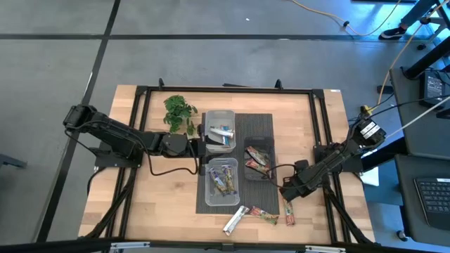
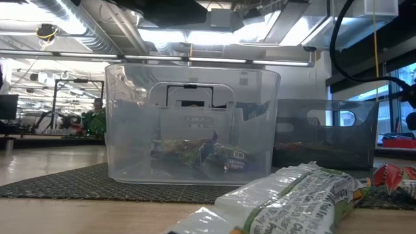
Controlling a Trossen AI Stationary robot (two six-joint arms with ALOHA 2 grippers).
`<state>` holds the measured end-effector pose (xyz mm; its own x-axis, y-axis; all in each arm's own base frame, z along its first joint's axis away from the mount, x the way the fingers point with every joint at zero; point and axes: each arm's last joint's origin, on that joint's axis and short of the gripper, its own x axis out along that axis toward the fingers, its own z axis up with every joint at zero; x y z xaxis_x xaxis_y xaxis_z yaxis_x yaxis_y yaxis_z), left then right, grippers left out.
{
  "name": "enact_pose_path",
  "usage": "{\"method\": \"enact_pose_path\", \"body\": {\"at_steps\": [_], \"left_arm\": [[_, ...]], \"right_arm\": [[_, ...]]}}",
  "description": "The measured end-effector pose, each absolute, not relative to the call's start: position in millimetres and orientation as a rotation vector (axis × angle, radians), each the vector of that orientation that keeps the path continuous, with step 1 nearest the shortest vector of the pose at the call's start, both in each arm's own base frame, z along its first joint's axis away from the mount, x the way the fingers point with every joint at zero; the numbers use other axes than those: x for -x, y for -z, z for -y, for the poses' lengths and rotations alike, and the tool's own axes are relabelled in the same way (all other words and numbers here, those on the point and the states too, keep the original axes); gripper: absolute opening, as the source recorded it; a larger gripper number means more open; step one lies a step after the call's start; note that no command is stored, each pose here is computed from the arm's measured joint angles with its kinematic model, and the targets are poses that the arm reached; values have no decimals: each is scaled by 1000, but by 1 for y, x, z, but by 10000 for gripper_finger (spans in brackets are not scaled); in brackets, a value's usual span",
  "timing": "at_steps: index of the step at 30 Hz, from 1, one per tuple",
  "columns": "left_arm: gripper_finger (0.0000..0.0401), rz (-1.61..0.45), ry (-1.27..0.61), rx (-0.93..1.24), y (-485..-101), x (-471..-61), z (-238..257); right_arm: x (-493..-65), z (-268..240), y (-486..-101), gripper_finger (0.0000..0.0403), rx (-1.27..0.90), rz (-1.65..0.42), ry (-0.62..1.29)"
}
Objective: Pick and place Granola Bars by type
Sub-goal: Put the yellow granola bar into the gray bin
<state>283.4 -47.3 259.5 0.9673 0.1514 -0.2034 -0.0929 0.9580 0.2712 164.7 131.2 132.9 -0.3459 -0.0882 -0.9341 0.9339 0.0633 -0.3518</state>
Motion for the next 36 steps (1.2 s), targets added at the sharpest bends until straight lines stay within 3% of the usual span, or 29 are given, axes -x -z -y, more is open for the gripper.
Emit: {"method": "enact_pose_path", "body": {"at_steps": [11,20,36], "left_arm": [[149,-225,-125,-263,-259,-283,47],[151,-226,-125,-263,-259,-283,47],[149,-226,-125,-263,-259,-283,47]], "right_arm": [[-156,-146,-131,283,-1001,-1285,1532],[-157,-149,-130,280,-1008,-1231,1477],[-159,-150,-129,172,-1018,-1225,1450]]}}
